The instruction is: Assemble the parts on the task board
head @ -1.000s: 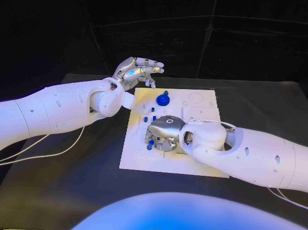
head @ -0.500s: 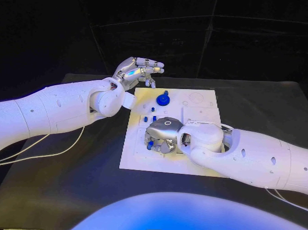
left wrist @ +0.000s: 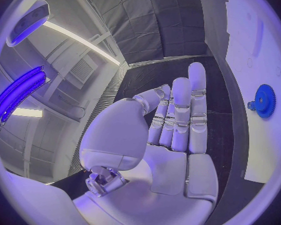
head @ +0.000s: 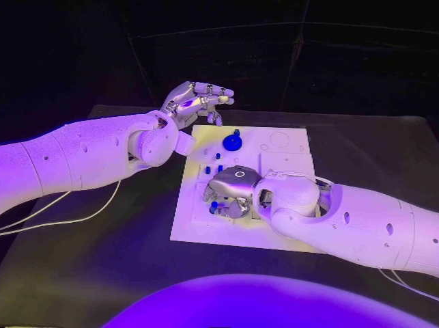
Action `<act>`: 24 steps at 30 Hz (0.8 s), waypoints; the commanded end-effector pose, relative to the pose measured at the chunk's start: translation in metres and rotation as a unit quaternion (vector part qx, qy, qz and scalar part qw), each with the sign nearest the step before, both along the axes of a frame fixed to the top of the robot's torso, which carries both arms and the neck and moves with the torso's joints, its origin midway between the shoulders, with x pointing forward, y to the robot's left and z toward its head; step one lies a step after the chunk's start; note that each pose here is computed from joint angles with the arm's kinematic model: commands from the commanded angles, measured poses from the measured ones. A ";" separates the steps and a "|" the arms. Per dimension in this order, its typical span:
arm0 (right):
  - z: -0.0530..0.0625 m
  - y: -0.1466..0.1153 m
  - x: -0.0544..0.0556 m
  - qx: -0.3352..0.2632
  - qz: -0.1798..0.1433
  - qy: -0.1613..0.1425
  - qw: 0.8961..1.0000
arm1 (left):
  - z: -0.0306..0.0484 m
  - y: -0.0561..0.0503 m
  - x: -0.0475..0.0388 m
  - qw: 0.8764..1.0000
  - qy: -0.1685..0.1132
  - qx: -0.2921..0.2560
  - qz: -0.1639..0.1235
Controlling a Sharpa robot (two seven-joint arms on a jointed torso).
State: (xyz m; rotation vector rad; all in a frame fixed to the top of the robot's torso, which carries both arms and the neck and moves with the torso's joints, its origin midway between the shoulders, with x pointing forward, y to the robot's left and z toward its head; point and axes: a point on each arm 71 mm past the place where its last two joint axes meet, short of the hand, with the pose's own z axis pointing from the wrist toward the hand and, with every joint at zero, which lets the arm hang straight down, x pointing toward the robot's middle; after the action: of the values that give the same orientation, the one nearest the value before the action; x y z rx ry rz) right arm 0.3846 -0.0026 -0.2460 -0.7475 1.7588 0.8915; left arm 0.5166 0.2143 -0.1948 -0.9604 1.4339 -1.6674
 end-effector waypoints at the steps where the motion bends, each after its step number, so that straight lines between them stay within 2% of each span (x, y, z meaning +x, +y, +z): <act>1: 0.004 0.001 0.000 0.025 -0.002 -0.005 1.000 | 0.0014 -0.001 0.0001 1.000 0.000 -0.005 -0.006; 9: 0.007 -0.008 -0.001 0.048 -0.011 -0.011 0.999 | 0.0014 -0.001 0.0001 1.000 0.000 -0.005 -0.006; 13: 0.013 -0.025 -0.004 0.069 -0.022 -0.009 0.997 | 0.0013 0.001 0.0000 1.000 0.001 -0.004 -0.004; 16: 0.022 -0.044 -0.004 0.084 -0.038 0.002 0.996 | 0.0012 0.003 -0.0001 1.000 0.001 -0.003 -0.003; 19: 0.036 -0.069 -0.001 0.099 -0.069 0.019 0.993 | 0.0012 0.004 -0.0003 1.000 0.001 -0.002 -0.001; 21: 0.041 -0.079 0.001 0.104 -0.086 0.026 0.991 | 0.0012 0.005 -0.0003 1.000 0.002 -0.002 0.000; 24: 0.054 -0.110 0.012 0.114 -0.149 0.040 0.981 | 0.0011 0.006 -0.0003 1.000 0.002 -0.002 0.001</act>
State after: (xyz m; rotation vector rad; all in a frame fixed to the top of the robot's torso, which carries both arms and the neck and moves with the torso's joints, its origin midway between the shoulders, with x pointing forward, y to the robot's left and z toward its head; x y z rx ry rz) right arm 0.3915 -0.1057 -0.1959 -0.4797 1.7140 0.8782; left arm 0.5164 0.2208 -0.1952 -0.9665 1.4347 -1.6561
